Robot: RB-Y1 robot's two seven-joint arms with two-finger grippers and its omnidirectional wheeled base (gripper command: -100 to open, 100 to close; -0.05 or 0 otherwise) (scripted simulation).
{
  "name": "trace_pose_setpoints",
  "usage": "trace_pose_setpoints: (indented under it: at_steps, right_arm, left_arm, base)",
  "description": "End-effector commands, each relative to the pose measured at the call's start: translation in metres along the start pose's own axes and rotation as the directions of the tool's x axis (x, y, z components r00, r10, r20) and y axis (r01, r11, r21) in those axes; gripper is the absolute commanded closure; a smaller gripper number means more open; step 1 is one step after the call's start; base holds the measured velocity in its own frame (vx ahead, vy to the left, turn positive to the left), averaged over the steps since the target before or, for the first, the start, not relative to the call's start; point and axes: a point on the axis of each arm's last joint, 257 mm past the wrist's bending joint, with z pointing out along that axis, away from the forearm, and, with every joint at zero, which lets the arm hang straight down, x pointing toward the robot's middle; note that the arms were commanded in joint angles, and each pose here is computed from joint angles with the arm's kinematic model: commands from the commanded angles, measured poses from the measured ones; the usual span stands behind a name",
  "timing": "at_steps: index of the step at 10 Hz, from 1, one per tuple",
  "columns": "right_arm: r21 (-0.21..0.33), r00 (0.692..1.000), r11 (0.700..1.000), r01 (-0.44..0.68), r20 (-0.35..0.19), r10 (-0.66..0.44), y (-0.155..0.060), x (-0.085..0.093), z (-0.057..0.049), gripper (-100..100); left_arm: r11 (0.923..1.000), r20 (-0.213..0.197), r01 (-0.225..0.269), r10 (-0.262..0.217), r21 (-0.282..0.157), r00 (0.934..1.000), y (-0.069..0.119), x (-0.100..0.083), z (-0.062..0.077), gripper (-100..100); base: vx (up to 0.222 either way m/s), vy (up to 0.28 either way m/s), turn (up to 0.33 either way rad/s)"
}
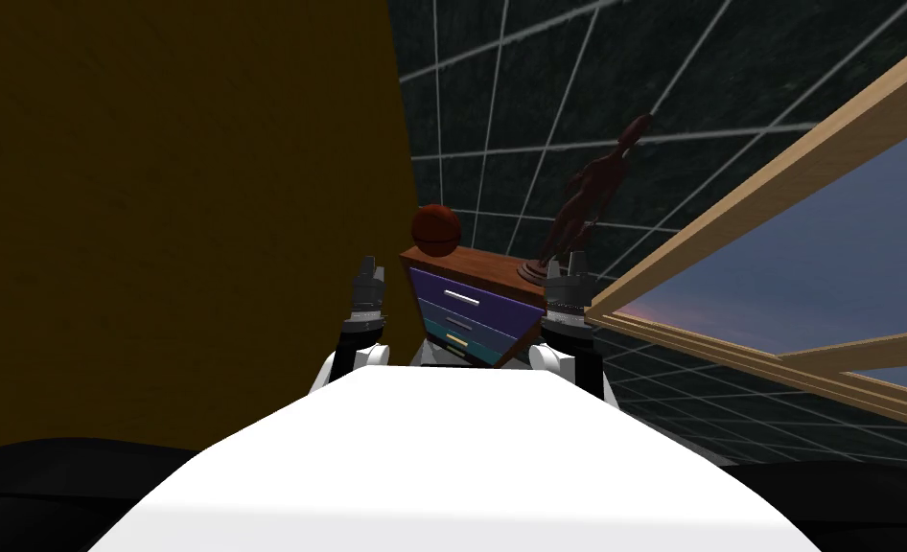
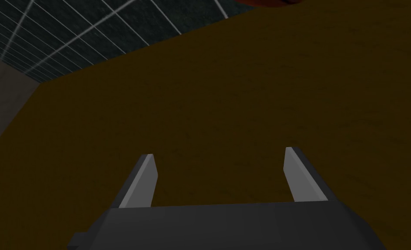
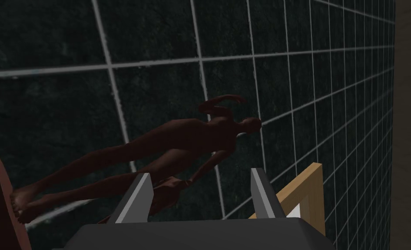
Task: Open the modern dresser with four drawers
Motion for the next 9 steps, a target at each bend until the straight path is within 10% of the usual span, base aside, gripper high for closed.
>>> trace_pose_setpoints:
  at_steps: [1, 2, 3, 9]
  right_arm:
    - [0.0, 1.0, 1.0, 0.0, 0.0, 0.0, 0.0, 0.0, 0.0, 0]
    - [0.0, 1.0, 1.0, 0.0, 0.0, 0.0, 0.0, 0.0, 0.0, 0]
    - [-0.023, 1.0, 1.0, 0.0, 0.0, 0.0, 0.008, 0.0, 0.003, 0]
    - [-0.022, 1.0, 1.0, -0.006, -0.002, 0.006, 0.008, 0.002, 0.002, 0]
  left_arm:
    - [1.0, 0.0, 0.0, 0.0, 0.0, 1.0, 0.0, 0.0, 0.0, 0]
    - [1.0, 0.0, 0.0, 0.0, 0.0, 1.0, 0.0, 0.0, 0.0, 0]
    - [0.9999, -0.028, -0.011, 0.011, -0.005, 0.9995, 0.002, 0.004, -0.001, -100]
    - [0.9947, -0.134, -0.044, 0.031, -0.093, 0.9905, 0.022, 0.021, -0.011, -100]
  base:
    - [0.0, 0.0, 0.0]
    - [0.009, -0.009, -0.008]
    - [0.0, -0.001, -0.021]
    - [0.006, -0.015, -0.056]
